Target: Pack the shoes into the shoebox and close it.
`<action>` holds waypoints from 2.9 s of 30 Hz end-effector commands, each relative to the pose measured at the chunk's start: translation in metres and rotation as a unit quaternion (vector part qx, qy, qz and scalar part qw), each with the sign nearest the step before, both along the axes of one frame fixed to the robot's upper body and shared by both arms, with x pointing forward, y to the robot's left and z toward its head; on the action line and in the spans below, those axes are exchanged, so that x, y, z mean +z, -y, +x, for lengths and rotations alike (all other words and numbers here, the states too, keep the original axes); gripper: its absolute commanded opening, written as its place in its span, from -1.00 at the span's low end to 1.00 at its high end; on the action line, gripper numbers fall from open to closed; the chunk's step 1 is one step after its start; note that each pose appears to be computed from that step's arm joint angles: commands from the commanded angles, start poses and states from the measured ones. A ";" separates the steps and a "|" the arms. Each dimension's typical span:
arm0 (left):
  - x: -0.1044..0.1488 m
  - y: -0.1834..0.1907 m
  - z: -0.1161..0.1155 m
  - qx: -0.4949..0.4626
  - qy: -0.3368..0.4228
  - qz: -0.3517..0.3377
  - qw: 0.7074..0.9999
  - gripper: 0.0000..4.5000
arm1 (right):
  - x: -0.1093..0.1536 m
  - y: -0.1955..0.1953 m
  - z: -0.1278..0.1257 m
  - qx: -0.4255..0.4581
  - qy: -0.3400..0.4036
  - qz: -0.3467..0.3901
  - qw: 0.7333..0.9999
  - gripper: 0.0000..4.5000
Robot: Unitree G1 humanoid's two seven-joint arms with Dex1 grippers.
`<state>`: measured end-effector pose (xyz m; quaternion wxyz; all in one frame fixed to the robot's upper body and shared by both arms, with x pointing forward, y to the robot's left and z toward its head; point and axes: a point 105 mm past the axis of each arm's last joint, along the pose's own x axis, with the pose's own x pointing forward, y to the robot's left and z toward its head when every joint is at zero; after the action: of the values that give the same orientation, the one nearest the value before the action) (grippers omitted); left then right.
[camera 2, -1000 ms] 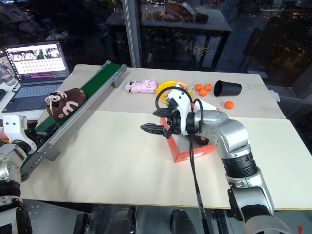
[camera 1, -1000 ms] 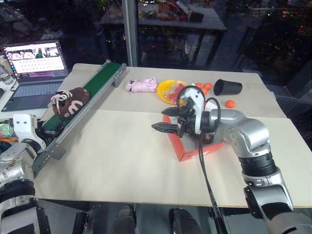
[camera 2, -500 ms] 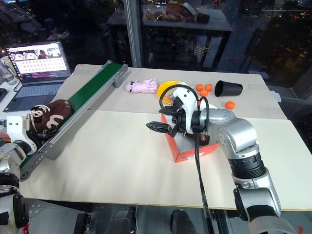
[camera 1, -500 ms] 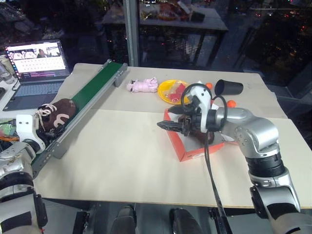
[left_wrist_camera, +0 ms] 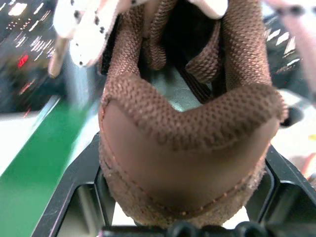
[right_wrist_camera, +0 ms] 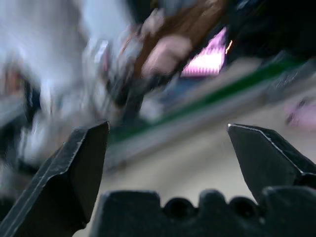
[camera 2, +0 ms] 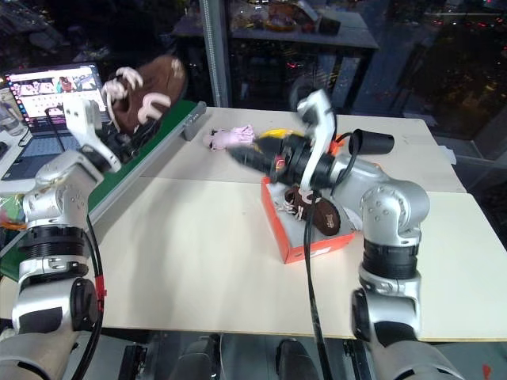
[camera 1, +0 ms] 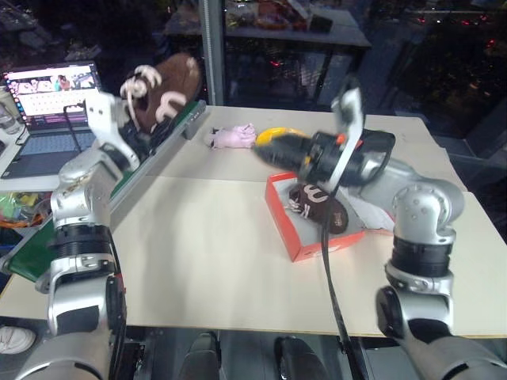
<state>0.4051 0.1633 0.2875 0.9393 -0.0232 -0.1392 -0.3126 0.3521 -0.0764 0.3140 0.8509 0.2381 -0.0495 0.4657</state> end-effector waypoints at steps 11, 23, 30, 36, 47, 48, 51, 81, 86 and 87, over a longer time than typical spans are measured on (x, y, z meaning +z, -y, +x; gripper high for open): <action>0.018 0.107 -0.045 -0.178 0.002 0.013 0.984 0.22 | 0.023 0.033 0.015 -0.060 -0.075 0.139 0.986 1.00; 0.003 0.115 -0.044 -0.191 -0.020 0.034 0.981 0.22 | 0.021 0.045 0.020 -0.096 -0.076 0.139 0.983 -0.22; -0.003 0.086 -0.043 -0.166 -0.044 0.018 0.985 1.00 | 0.032 0.076 0.031 -0.185 -0.025 0.073 0.980 -0.82; -0.019 0.047 -0.034 -0.086 -0.075 0.042 0.993 1.00 | 0.018 0.107 0.043 -0.254 0.037 -0.142 0.956 -0.83; -0.029 0.046 -0.043 -0.069 -0.084 0.051 0.993 1.00 | -0.113 0.093 0.031 -0.112 -0.050 -0.369 0.921 -0.83; -0.030 0.046 -0.044 -0.068 -0.085 0.052 0.993 1.00 | -0.117 0.093 0.031 -0.107 -0.053 -0.374 0.920 -0.83; -0.032 0.042 -0.046 -0.057 -0.088 0.053 0.993 1.00 | -0.128 0.087 0.027 -0.083 -0.056 -0.398 0.912 -0.83; -0.049 0.039 -0.061 -0.028 -0.097 0.069 0.993 1.00 | -0.182 -0.015 0.069 0.061 0.020 -0.540 0.839 0.99; -0.051 0.044 -0.060 -0.054 -0.102 0.086 0.990 1.00 | -0.121 -0.013 0.063 0.039 0.003 -0.429 0.903 0.99; -0.053 0.045 -0.060 -0.064 -0.105 0.095 0.988 1.00 | -0.108 -0.011 0.058 0.038 -0.001 -0.407 0.913 0.99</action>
<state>0.3484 0.1233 0.2216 0.9351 0.0069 0.0109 -0.3541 0.4160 -0.0656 0.1598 0.8427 -0.1690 0.2011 0.4699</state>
